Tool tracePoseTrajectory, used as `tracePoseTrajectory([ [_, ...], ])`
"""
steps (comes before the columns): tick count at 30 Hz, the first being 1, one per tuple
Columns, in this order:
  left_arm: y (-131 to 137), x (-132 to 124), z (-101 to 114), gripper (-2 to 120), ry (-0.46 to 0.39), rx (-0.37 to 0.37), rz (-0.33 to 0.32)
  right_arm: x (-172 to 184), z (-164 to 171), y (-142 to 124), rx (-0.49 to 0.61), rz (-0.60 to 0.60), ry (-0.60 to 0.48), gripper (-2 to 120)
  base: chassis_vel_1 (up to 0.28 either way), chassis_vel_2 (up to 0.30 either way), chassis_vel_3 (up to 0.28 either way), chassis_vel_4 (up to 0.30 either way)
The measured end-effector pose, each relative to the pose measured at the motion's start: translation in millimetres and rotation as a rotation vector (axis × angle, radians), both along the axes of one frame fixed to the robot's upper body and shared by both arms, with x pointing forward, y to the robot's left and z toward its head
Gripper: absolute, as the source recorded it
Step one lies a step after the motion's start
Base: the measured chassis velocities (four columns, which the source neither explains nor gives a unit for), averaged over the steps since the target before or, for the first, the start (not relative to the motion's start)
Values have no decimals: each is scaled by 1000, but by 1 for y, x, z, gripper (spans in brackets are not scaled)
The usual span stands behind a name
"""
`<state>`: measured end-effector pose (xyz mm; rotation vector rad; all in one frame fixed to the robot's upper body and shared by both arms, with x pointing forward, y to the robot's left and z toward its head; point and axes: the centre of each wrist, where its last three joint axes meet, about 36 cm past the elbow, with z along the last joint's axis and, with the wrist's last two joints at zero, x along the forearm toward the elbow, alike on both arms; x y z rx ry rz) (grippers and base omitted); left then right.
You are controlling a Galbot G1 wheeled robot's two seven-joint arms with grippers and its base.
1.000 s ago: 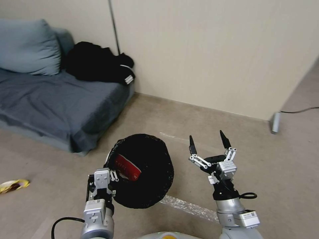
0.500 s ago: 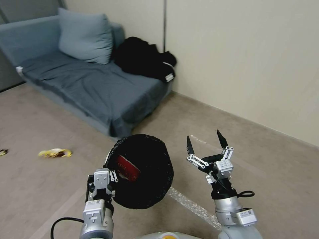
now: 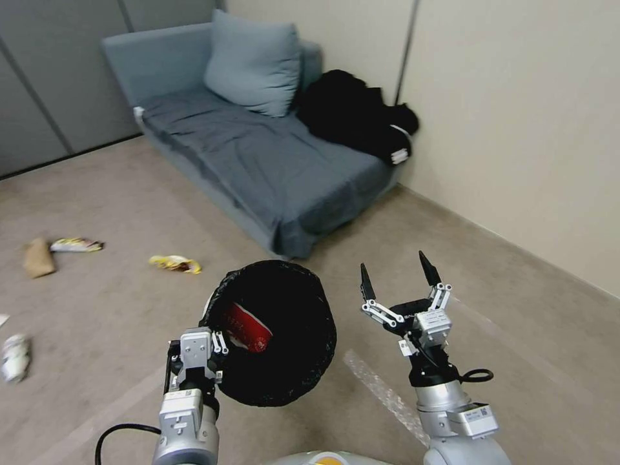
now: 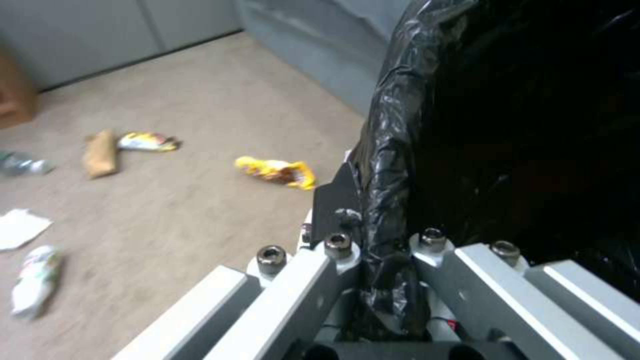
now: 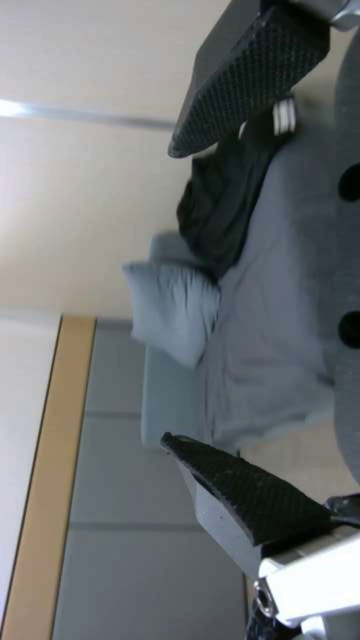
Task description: Pick up the trash bin, then pick up the garbage from the floor and place it into the trash bin.
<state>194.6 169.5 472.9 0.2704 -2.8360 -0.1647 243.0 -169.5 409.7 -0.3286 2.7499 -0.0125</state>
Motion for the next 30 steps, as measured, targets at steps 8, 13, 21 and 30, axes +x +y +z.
tracePoseTrajectory([
  [8,-1,0,-1,0,1,1,0,2,0,3,-2,11,-5,100,126,128,125,125],
  [13,-1,0,-2,0,4,0,0,2,0,4,0,9,-6,100,129,123,133,123],
  [21,-2,1,-3,0,7,0,-3,2,-1,5,1,9,-4,100,126,131,122,123],
  [30,-3,1,-4,0,0,3,-4,3,0,5,1,12,-6,100,118,110,119,113],
])
